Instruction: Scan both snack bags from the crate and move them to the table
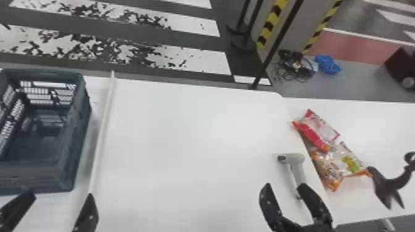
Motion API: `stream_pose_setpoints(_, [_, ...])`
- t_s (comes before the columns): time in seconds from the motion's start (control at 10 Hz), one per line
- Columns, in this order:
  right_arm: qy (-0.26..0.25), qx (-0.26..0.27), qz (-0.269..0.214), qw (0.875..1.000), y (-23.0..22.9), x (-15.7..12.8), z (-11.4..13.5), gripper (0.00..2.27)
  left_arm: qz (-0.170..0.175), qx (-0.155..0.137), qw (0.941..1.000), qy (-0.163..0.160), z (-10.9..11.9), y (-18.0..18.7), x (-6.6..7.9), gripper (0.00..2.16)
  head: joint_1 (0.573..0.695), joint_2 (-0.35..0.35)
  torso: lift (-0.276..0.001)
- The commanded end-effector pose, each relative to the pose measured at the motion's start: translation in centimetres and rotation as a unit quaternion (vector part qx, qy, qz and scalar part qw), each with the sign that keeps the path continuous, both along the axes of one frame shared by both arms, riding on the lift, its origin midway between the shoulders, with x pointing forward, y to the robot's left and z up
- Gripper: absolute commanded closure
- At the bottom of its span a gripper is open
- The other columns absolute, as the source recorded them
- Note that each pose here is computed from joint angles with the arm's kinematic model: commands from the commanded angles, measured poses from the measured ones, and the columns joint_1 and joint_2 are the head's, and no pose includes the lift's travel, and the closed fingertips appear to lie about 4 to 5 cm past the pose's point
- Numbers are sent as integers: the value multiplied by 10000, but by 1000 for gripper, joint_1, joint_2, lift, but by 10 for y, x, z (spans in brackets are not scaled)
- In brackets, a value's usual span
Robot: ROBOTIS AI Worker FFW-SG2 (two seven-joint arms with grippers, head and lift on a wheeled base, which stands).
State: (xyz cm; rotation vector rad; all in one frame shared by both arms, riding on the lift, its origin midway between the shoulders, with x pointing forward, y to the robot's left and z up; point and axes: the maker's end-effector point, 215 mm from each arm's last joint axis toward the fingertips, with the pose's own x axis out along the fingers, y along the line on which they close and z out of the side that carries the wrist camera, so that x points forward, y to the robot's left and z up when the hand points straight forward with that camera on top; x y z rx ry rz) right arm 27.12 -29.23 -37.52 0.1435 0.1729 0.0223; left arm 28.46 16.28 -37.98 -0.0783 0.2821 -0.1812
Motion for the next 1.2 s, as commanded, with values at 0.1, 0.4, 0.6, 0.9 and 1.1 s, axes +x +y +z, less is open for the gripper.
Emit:
stream_pose_setpoints(0.1, [-82, -5, -18, 10000, -1, -1, 4, 73, -7, 4, 10000, 0, 0, 0, 0, 87, 695, -277, -87])
stream_pose_setpoints(0.4, [-134, 0, 16, 9999, 0, -2, 8, 73, -15, 8, 10000, 7, 0, -1, 0, 87, 695, -282, -87])
stream_pose_setpoints(0.6, [-150, 0, 19, 9999, 0, -3, 9, 73, -19, 2, 10000, 8, 0, -2, 0, 87, 695, -281, -87])
stream_pose_setpoints(0.9, [-162, 9, 57, 9999, 2, -5, 8, 90, -49, 8, 10000, -2, 0, -5, 0, 87, 695, -283, -87])
stream_pose_setpoints(1.1, [-284, 12, 55, 9996, 2, -5, 15, 90, -48, 12, 10000, 6, -1, -6, 0, 87, 695, -285, -87])
